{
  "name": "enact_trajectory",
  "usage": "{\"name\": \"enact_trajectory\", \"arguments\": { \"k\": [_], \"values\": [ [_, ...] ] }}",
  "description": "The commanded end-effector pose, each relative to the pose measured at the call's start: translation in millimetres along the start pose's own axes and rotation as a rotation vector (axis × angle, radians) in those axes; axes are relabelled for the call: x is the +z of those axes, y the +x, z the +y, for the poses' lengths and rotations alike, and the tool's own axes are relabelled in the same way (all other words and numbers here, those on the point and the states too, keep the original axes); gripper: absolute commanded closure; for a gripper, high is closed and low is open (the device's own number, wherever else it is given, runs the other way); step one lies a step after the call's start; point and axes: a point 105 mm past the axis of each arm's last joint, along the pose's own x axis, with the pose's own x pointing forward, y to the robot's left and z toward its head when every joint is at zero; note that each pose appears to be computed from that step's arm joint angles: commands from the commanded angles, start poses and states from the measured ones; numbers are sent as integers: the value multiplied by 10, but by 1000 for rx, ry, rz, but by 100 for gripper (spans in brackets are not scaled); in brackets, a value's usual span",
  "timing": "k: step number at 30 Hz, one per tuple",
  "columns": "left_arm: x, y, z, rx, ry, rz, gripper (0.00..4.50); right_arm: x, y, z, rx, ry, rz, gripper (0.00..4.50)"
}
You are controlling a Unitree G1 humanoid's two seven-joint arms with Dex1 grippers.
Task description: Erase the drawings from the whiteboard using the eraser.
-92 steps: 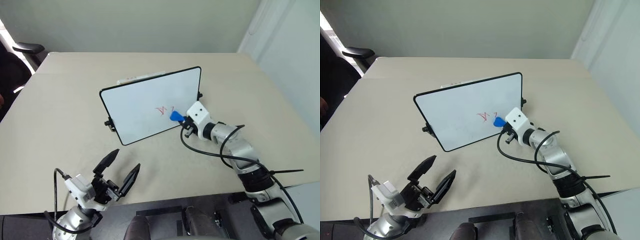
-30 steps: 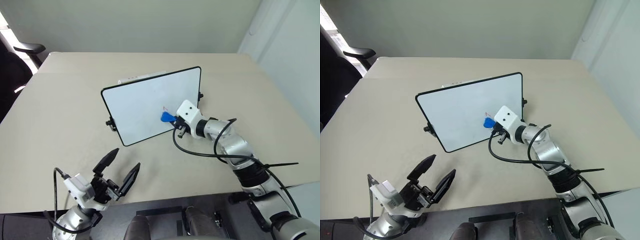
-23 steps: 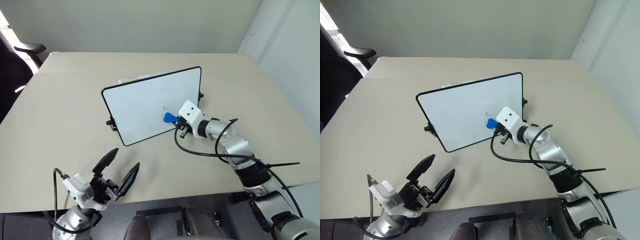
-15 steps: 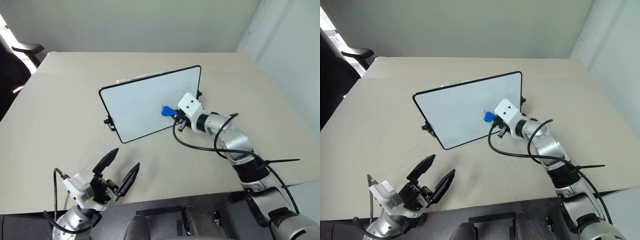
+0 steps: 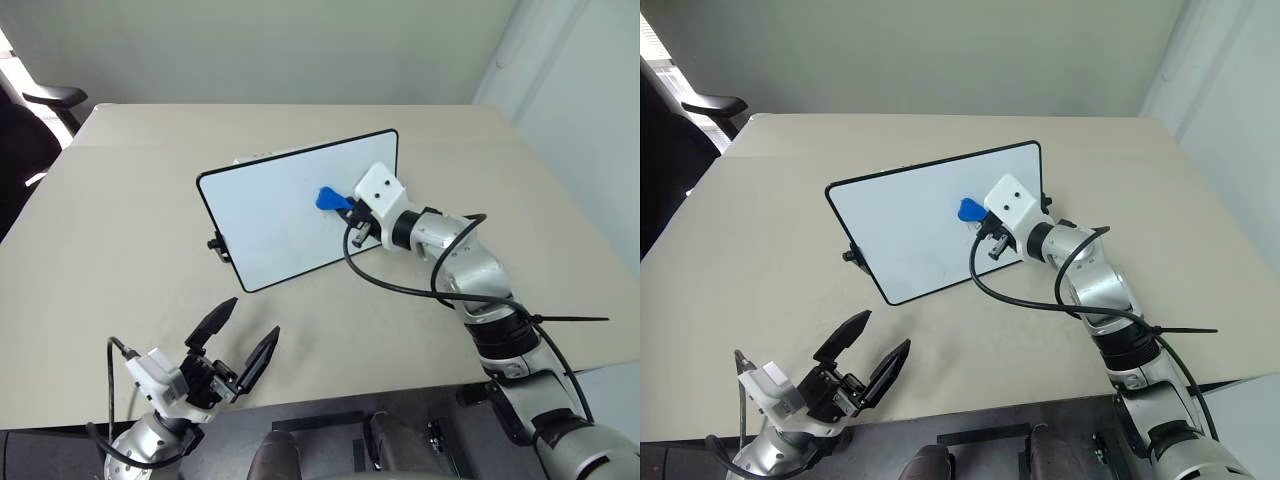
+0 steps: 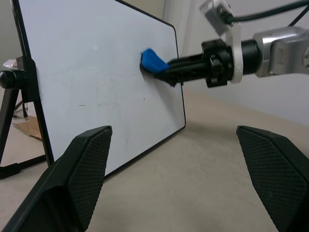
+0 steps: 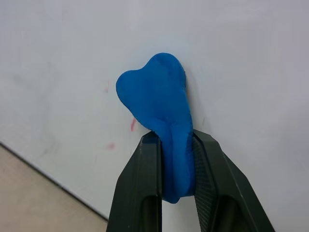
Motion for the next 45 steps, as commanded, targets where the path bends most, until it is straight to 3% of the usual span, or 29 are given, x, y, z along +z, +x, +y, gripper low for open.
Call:
{"name": "enact_trajectory", "arguments": {
  "k": [1,15,25,37,45],
  "values": [
    [118,27,-35,-20,25,-38,0,242,-53,-106,-51,-31,-90,403],
    [108,38,-36,-18,24,-38,0,-441,4,171,42,5,109,403],
    [114,43,-21,-12,23,-40,0,-698,11,251,72,-12,180,403],
    [119,35,12,-7,23,-40,0,-193,107,241,80,-35,-25,403],
    [121,27,30,-3,27,-40,0,-129,61,78,19,-34,-43,403]
  ]
}}
